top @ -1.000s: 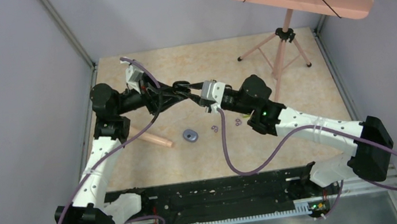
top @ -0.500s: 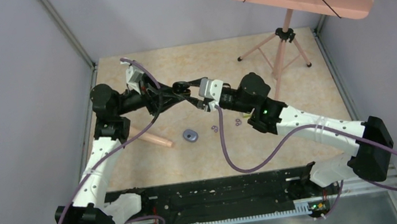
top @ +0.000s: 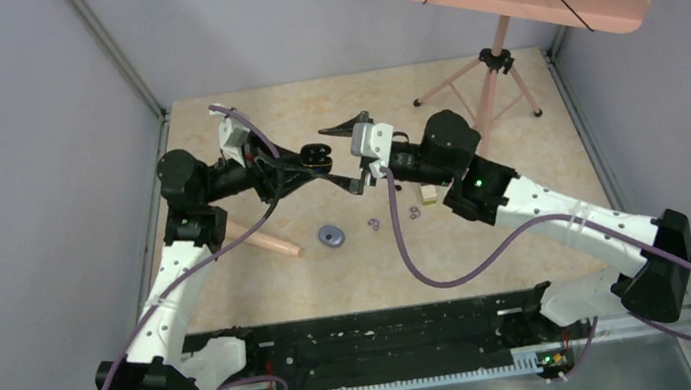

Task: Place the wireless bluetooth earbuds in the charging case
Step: Place the earbud in the charging case, then adjust the charging case at the center of the board.

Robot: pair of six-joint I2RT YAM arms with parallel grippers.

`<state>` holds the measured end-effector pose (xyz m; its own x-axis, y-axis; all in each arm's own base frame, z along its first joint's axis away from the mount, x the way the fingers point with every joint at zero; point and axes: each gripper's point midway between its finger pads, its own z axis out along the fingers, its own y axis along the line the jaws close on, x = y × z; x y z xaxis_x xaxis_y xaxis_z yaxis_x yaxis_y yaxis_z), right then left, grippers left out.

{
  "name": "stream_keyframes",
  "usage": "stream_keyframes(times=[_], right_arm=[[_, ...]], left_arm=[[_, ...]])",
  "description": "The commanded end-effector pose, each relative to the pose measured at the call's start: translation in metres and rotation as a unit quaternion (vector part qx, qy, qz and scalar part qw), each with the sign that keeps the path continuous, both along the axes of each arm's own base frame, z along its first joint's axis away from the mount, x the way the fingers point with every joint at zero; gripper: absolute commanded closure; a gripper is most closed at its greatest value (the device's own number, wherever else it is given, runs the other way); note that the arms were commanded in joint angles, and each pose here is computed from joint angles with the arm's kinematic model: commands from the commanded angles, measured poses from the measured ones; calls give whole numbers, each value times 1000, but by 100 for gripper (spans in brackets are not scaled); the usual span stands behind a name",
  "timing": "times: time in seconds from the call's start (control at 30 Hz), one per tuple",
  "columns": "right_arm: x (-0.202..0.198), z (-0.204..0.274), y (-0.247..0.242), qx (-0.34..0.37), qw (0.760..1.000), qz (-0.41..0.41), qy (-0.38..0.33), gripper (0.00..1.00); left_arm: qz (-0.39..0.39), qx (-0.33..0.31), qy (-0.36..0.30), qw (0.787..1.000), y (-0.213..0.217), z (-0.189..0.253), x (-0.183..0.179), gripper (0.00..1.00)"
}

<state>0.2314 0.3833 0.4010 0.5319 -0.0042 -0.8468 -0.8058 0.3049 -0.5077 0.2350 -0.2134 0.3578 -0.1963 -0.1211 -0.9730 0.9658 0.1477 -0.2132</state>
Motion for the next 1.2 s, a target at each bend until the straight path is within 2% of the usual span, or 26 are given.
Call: stream_keyframes(times=[0.0, 0.13, 0.2, 0.33, 0.47, 0.6, 0.83, 1.0, 1.17], right_arm=[[-17, 26, -32, -8, 998, 21, 57, 32], [-7, 12, -52, -35, 993, -5, 109, 32], [1, 4, -56, -35, 987, -12, 155, 37], [18, -8, -52, -28, 964, 1, 266, 44], [26, -14, -39, -26, 942, 27, 332, 46], [20, -13, -26, -41, 934, 80, 345, 50], [14, -17, -20, -58, 932, 116, 339, 51], [17, -16, -29, -63, 932, 112, 339, 53], [18, -5, -47, -63, 919, 139, 364, 55]], left_arm=[[13, -12, -56, 998, 1, 19, 0, 100], [16, -12, -53, 998, 1, 18, 3, 100], [16, -13, -52, 998, 1, 18, 4, 100], [9, -10, -47, 999, 0, 18, 2, 100], [2, -6, -44, 999, 0, 18, 1, 100], [1, -1, -46, 999, 0, 14, 1, 100], [4, 1, -49, 999, 0, 13, 4, 100], [-1, 5, -45, 999, 0, 13, 2, 100], [-7, 15, -39, 999, 0, 8, -2, 100]])
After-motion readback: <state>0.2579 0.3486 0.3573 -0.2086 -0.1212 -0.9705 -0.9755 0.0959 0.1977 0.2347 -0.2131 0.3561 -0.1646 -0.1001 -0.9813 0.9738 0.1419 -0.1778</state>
